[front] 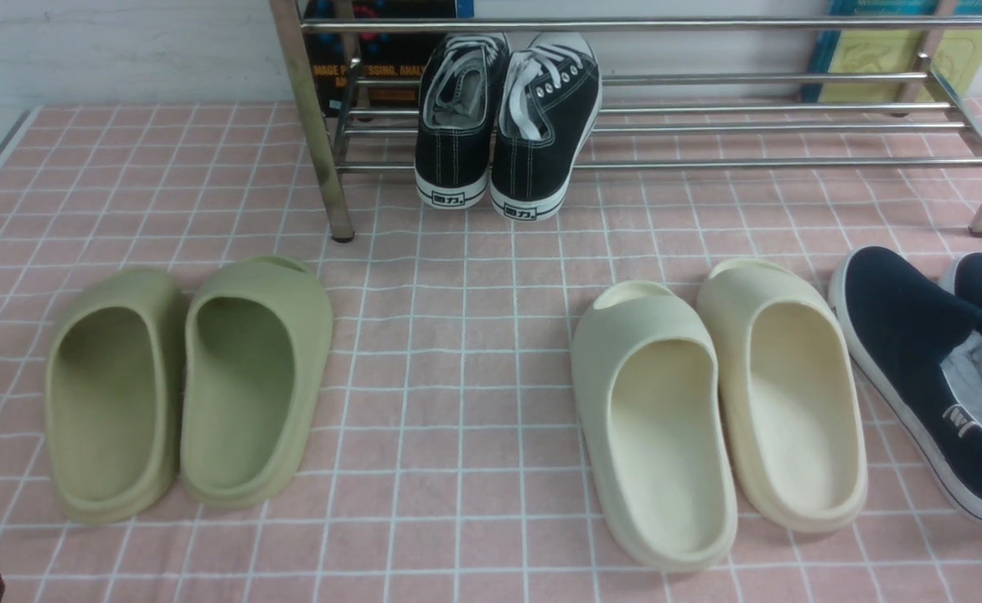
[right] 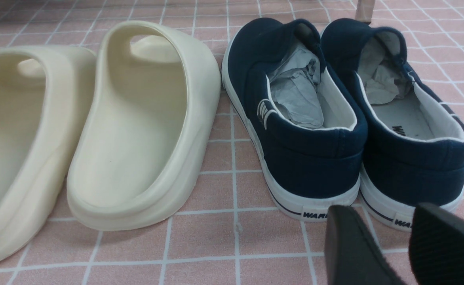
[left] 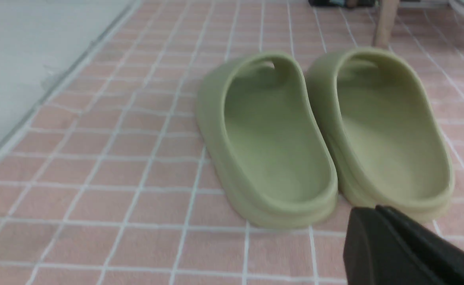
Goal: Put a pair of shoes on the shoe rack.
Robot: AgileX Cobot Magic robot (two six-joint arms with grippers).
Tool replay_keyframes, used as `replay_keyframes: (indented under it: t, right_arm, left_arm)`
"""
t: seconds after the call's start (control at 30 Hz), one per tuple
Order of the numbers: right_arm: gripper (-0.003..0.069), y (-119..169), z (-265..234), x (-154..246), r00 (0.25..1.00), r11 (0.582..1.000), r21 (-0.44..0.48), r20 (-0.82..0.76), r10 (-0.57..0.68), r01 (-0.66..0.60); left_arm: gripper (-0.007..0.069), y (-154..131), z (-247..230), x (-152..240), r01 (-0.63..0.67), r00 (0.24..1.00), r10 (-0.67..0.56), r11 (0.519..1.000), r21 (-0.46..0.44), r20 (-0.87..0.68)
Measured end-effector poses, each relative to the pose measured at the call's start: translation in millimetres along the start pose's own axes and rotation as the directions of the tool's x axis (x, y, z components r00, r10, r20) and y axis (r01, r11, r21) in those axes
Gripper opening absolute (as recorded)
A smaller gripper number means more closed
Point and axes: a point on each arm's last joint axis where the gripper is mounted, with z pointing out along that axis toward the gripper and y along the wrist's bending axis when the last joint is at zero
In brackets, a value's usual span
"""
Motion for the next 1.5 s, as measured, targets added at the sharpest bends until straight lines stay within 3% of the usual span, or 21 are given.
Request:
replay_keyframes:
  t: [1.5]
  right_arm:
    - [0.0240,0.1,0.0,0.0,1.000,1.000,-0.001,0.000,-0.005,0.005]
  left_arm:
    - [0.0037,1.7,-0.4,4.0,-0.029,0.998,0.028,0.999,-0.016,-0.052]
